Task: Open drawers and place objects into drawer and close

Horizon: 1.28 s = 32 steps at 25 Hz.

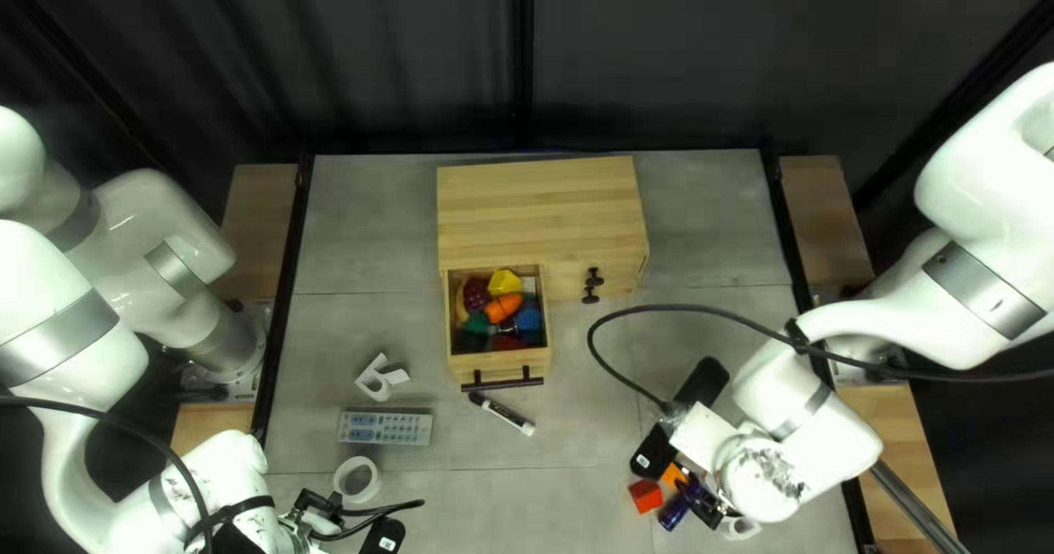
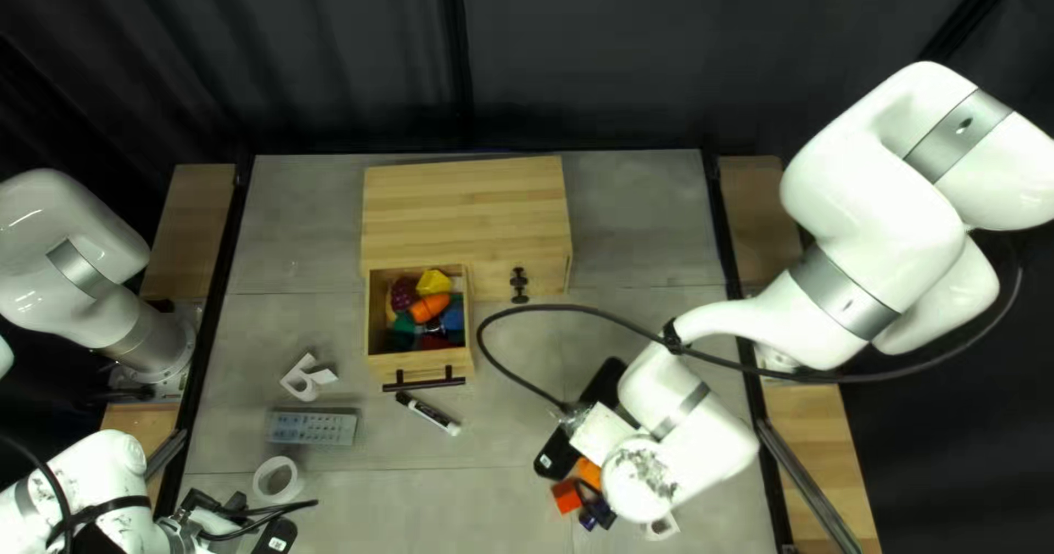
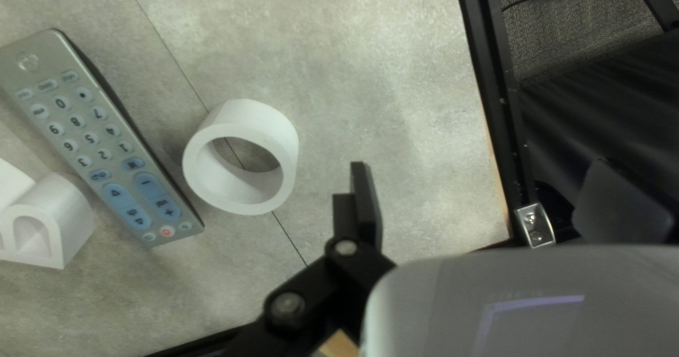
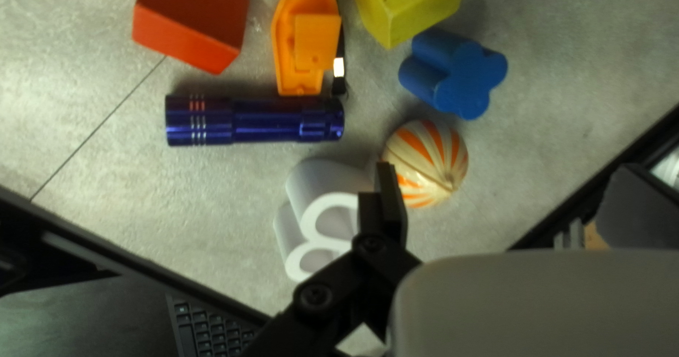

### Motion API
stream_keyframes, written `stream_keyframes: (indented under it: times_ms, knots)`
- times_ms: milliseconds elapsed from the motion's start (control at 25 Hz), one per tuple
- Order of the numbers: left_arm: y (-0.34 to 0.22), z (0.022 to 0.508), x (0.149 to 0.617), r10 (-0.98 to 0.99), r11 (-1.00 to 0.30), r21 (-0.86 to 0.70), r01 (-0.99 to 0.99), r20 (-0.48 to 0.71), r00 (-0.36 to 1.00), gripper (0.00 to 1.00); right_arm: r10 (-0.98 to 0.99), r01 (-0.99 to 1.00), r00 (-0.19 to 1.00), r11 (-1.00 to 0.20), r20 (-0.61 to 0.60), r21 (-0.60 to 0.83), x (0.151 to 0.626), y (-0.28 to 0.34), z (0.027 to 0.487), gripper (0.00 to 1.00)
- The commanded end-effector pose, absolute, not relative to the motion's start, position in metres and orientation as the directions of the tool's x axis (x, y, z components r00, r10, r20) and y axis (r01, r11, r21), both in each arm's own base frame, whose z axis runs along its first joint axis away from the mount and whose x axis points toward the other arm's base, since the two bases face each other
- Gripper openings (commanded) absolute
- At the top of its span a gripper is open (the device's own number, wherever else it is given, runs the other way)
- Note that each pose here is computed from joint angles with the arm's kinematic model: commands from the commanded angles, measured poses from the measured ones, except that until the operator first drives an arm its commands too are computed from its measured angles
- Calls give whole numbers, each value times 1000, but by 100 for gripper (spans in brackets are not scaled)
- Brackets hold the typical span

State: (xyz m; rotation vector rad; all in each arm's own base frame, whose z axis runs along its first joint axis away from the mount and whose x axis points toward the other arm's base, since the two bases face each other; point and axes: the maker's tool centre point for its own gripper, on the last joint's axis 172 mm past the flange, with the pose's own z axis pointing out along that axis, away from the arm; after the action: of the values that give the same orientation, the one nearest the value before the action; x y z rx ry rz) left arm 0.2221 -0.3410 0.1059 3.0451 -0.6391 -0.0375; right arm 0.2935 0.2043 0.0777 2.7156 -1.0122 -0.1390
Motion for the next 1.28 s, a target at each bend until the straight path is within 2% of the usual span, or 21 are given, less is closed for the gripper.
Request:
stream_keyframes:
  times_ms: [40, 600, 640, 680, 760, 800, 840, 880, 1120, 1280]
  knots:
    - [-341, 106, 222, -402, -915, 34, -402, -17, 915, 100, -652, -642, 758, -737, 27, 209, 290, 196, 65, 100]
    - [-341, 106, 222, -402, -915, 34, -402, -17, 915, 100, -655, -657, 753, -742, 62, 135, 287, 178, 32, 100]
    - [-341, 106, 222, -402, -915, 34, -402, -17, 915, 100, -655, -657, 753, -742, 64, 132, 287, 177, 31, 95]
    - [-341, 106, 222, -402, -915, 34, -402, -17, 915, 100, -655, -657, 753, -742, 65, 131, 287, 177, 30, 95]
    - [-341, 106, 222, -402, -915, 34, -402, -17, 915, 100, -654, -657, 754, -744, 68, 127, 289, 176, 29, 68]
    - [-341, 106, 222, -402, -915, 34, -402, -17, 915, 100, -653, -656, 754, -744, 68, 127, 289, 176, 28, 47]
    - [-341, 106, 222, -402, -915, 34, -402, -17, 915, 100, -652, -655, 755, -745, 70, 126, 290, 175, 28, 9]
    - [-341, 106, 222, -402, -915, 34, -402, -17, 915, 100, -651, -655, 755, -745, 71, 126, 290, 176, 28, 4]
    - [-341, 106, 222, -402, -915, 34, -402, -17, 915, 100, -648, -653, 757, -745, 82, 135, 289, 178, 36, 3]
    - [-341, 106, 222, -402, -915, 34, -402, -17, 915, 100, -643, -650, 760, -745, 99, 150, 298, 185, 61, 3]
